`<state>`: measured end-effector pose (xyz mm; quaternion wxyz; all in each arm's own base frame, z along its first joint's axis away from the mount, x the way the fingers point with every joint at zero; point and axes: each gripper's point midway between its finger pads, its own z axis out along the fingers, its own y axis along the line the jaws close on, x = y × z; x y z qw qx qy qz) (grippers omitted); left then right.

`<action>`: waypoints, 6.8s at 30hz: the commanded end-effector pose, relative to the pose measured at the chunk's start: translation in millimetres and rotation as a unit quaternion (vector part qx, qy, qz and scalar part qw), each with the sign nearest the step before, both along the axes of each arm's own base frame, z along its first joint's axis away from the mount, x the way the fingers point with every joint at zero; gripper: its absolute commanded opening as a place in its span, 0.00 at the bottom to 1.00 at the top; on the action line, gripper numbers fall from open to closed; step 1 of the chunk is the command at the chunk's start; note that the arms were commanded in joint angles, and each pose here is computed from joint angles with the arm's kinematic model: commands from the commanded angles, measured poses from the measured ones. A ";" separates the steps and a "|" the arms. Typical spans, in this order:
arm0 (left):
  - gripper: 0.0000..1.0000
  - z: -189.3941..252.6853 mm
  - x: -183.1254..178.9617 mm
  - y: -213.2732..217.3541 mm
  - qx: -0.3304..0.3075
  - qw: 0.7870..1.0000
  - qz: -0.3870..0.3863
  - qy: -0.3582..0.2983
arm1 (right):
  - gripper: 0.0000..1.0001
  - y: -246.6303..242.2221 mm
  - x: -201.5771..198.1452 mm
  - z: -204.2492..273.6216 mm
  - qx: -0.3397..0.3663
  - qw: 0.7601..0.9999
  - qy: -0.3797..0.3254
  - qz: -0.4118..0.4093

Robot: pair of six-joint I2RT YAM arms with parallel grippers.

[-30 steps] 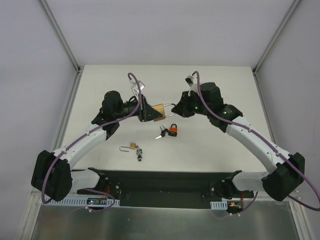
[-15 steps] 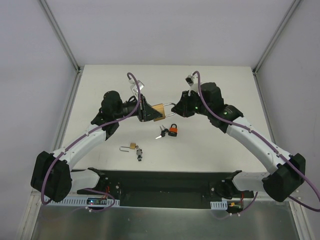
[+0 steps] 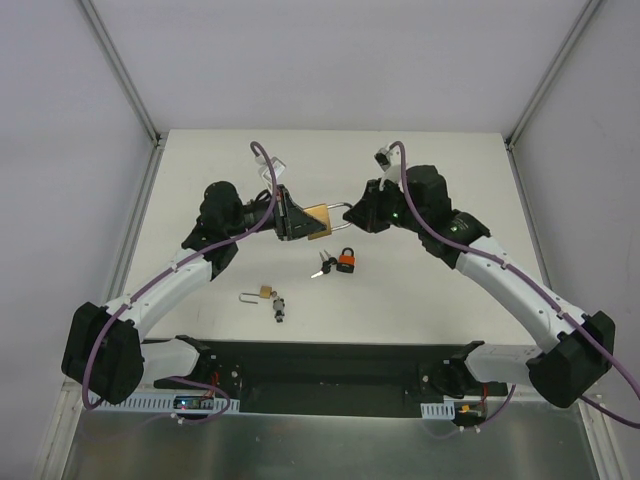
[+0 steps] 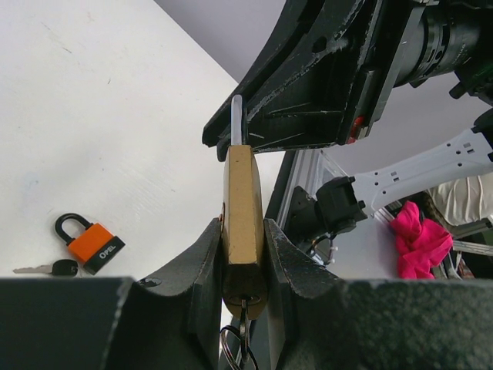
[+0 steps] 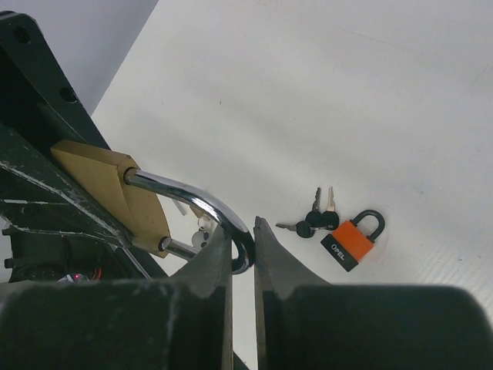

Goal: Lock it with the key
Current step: Lock the lock.

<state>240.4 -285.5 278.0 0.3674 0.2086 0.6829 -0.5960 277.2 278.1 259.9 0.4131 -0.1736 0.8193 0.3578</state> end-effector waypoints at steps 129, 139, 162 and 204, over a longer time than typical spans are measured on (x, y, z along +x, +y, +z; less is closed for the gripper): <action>0.00 43.5 -9.0 -25.0 -0.041 0.993 -0.039 -0.107 | 0.04 -4.9 0.8 18.9 -0.100 0.988 -0.111 -0.041; 0.00 48.5 -12.9 -27.7 -0.057 0.991 -0.058 -0.110 | 0.01 2.3 -2.8 25.8 -0.069 0.990 -0.116 -0.031; 0.00 59.2 -19.7 -33.3 -0.096 0.986 -0.098 -0.099 | 0.01 21.4 -17.1 33.0 -0.028 0.993 -0.116 0.016; 0.00 39.8 -17.5 -46.0 -0.046 0.988 -0.104 -0.106 | 0.01 65.0 -65.5 56.7 0.017 0.975 -0.138 0.171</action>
